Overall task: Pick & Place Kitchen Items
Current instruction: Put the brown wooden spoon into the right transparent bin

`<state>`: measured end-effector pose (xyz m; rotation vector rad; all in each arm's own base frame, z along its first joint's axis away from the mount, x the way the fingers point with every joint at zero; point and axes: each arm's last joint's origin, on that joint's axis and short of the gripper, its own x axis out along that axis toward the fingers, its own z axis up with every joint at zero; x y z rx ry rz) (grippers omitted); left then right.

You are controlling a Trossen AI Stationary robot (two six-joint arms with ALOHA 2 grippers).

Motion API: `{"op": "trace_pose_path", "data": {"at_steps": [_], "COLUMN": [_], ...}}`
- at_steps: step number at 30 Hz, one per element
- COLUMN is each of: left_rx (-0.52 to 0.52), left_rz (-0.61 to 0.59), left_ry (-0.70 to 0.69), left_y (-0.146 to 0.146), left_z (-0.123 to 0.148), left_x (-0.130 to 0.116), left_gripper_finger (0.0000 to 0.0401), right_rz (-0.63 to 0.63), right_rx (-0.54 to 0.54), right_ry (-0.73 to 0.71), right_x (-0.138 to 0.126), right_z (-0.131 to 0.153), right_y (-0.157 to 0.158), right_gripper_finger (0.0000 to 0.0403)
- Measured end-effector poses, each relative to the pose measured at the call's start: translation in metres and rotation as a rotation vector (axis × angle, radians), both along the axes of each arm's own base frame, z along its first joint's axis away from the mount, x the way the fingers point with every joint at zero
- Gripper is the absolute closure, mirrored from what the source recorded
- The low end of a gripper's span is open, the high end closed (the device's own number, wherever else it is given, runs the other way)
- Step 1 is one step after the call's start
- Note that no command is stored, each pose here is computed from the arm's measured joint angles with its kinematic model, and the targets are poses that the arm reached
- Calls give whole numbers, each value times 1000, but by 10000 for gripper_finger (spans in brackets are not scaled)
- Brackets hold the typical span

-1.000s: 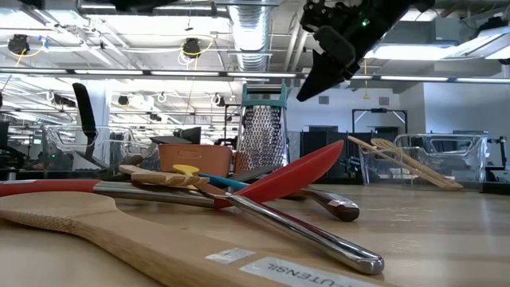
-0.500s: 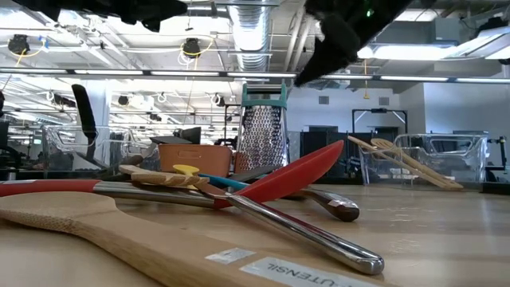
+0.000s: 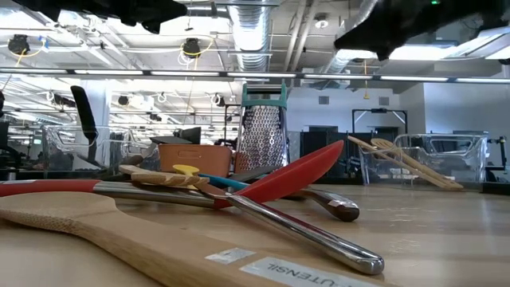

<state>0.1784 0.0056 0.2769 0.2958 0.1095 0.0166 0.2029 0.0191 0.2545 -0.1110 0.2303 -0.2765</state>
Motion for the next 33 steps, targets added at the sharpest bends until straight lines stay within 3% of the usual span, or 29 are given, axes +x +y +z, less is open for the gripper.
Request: {"op": "trace_pose_path", "data": {"at_steps": [8,17,23,28,33], "left_rx": [4,-22,114,150,127], "left_rz": [44,61,1,3,-33], "left_ry": [-2,-6,-83,-90,76], "left_y": [8,10,9,20,38], "left_z": [0,0,6,16,6], "left_x": [0,-1,6,30,69], "left_gripper_finger": [400,400,400,400,400], "right_rz": [129,127,127,127,126], "right_rx": [-42,-28,-51,-46,-27], "right_ry": [-226,-395,-392,-397,-411], "right_x": [-40,-70,-74,-74,-75], "right_z": [-12,-19,-25,-25,-24], "right_y": [-3,-7,-8,-8,-8], "right_gripper_finger": [400,400,400,400,400]}}
